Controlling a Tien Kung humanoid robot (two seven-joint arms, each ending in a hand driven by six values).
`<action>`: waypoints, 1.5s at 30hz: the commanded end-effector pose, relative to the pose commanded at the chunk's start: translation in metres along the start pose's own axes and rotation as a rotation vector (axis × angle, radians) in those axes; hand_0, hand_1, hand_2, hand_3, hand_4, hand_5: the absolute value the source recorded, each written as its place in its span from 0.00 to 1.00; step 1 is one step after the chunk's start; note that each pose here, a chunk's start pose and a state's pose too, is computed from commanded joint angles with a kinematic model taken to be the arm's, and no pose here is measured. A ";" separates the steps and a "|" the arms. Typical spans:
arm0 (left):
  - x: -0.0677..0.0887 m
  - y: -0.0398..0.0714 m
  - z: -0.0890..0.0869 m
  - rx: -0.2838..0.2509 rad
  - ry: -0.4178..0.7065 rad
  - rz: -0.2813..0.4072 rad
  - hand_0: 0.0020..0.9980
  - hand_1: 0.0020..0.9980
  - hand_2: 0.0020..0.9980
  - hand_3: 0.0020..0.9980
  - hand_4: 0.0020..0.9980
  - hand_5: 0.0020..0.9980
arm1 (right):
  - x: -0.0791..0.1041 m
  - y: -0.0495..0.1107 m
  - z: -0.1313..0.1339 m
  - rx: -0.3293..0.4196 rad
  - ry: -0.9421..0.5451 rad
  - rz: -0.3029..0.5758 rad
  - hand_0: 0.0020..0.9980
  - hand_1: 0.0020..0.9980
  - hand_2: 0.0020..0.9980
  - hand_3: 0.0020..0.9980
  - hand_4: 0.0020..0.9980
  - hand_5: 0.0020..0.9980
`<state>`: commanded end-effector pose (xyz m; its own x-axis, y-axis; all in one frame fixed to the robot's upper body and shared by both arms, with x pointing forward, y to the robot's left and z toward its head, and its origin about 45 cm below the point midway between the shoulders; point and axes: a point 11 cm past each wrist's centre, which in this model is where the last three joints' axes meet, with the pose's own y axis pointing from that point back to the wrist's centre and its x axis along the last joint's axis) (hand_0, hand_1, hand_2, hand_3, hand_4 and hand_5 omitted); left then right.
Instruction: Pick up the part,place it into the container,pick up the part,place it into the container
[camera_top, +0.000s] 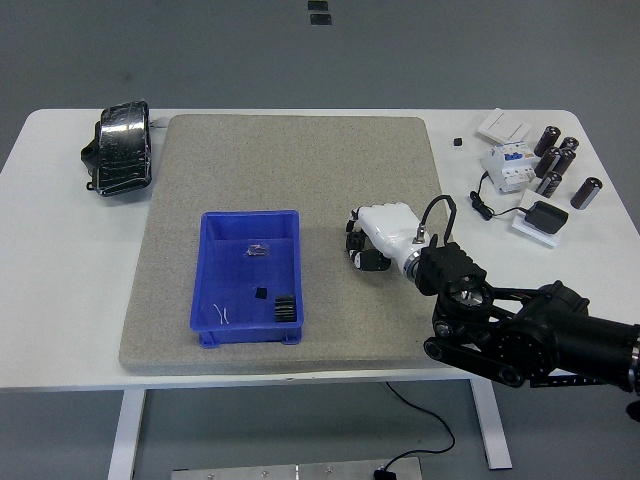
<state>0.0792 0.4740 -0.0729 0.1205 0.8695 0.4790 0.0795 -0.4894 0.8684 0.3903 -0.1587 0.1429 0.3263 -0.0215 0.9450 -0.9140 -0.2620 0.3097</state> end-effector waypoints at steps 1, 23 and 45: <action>0.000 0.000 0.000 0.000 0.000 0.000 0.65 0.65 0.60 0.53 0.62 0.64 | 0.000 0.000 0.000 0.000 0.001 0.000 0.39 0.54 0.44 0.55 0.58 0.06; -0.001 0.000 -0.002 0.004 0.003 -0.001 0.65 0.65 0.60 0.53 0.62 0.66 | 0.075 0.027 -0.037 0.142 -0.329 0.227 0.40 0.55 0.44 0.55 0.58 0.02; 0.000 0.000 -0.002 0.008 0.001 0.001 0.64 0.65 0.60 0.53 0.63 0.66 | 0.044 0.044 -0.100 0.347 -0.569 -0.015 0.76 0.82 0.76 0.74 0.58 0.29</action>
<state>0.0772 0.4747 -0.0728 0.1191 0.8694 0.4796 0.0873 -0.4904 0.8671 0.3403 -0.0750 0.2089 0.5013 -0.4967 0.7086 -0.8092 -0.5591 0.1805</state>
